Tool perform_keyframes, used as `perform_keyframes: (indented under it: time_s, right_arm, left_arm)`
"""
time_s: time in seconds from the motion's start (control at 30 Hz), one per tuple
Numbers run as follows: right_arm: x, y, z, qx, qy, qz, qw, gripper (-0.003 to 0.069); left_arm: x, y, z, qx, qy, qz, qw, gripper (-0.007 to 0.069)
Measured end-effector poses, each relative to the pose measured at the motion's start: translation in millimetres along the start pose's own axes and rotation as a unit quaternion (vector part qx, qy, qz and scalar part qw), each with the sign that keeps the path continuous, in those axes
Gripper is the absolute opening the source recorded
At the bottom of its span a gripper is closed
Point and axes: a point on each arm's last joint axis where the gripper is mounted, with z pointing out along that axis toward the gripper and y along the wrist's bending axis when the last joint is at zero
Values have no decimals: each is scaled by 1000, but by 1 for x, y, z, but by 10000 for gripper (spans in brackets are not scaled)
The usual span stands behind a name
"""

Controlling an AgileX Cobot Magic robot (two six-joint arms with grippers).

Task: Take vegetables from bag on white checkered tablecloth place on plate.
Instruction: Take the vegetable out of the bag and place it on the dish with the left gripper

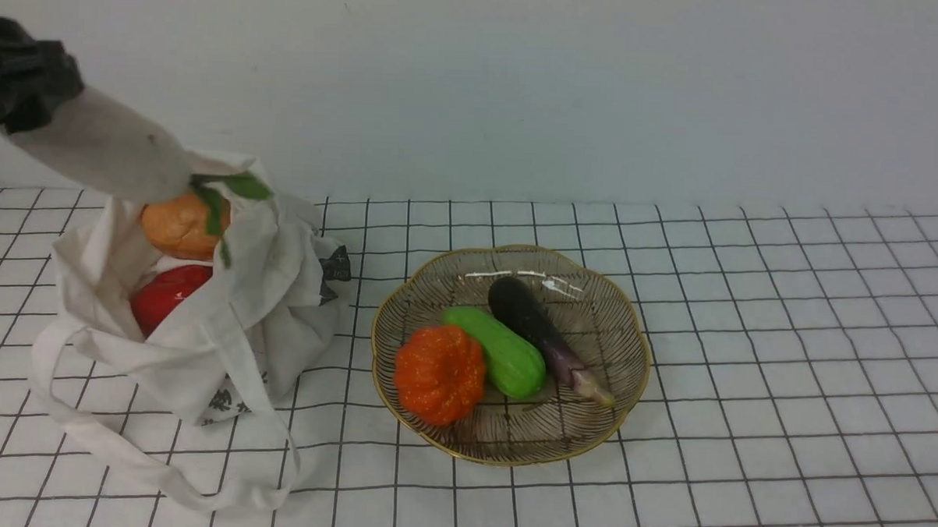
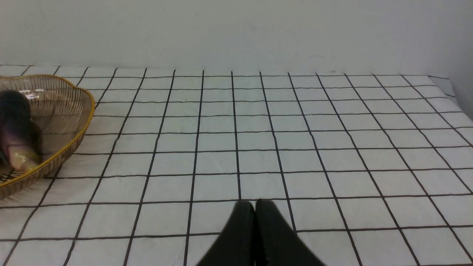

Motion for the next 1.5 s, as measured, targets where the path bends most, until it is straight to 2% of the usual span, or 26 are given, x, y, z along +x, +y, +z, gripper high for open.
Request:
perform_keyframes:
  time_s: [0.13, 0.17, 0.23, 0.37, 0.47, 0.7, 0.9, 1.13, 1.27, 1.37, 1.5]
  right_arm:
    - [0, 0, 0, 0, 0, 0, 1000, -16]
    - [0, 0, 0, 0, 0, 0, 1000, -16]
    - [0, 0, 0, 0, 0, 0, 1000, -16]
    - [0, 0, 0, 0, 0, 0, 1000, -16]
    - [0, 0, 0, 0, 0, 0, 1000, -16]
    - [0, 0, 0, 0, 0, 0, 1000, -16]
    - [0, 0, 0, 0, 0, 0, 1000, -16]
    - [0, 0, 0, 0, 0, 0, 1000, -16]
    - [0, 0, 0, 0, 0, 0, 1000, -16]
    - [0, 0, 0, 0, 0, 0, 1000, -16]
    - [0, 0, 0, 0, 0, 0, 1000, -16]
  left_arm:
    - [9, -43, -2, 90, 12, 1, 996, 402]
    - [15, -60, 2, 126, 18, 12, 992, 402]
    - [21, -79, 9, 158, 15, 25, 987, 402]
    - [40, -112, 36, 186, 7, 46, 982, 402]
    - [73, -136, 71, 188, 34, 72, 979, 402]
    - [121, -155, 128, 170, 85, 98, 977, 402]
    - [137, -162, 159, 160, 108, 98, 976, 402]
    - [152, -160, 170, 152, 128, 102, 975, 405]
    - [152, -160, 171, 152, 128, 103, 975, 483]
    - [152, -160, 171, 152, 127, 104, 975, 601]
    - [151, -158, 171, 152, 128, 105, 974, 656]
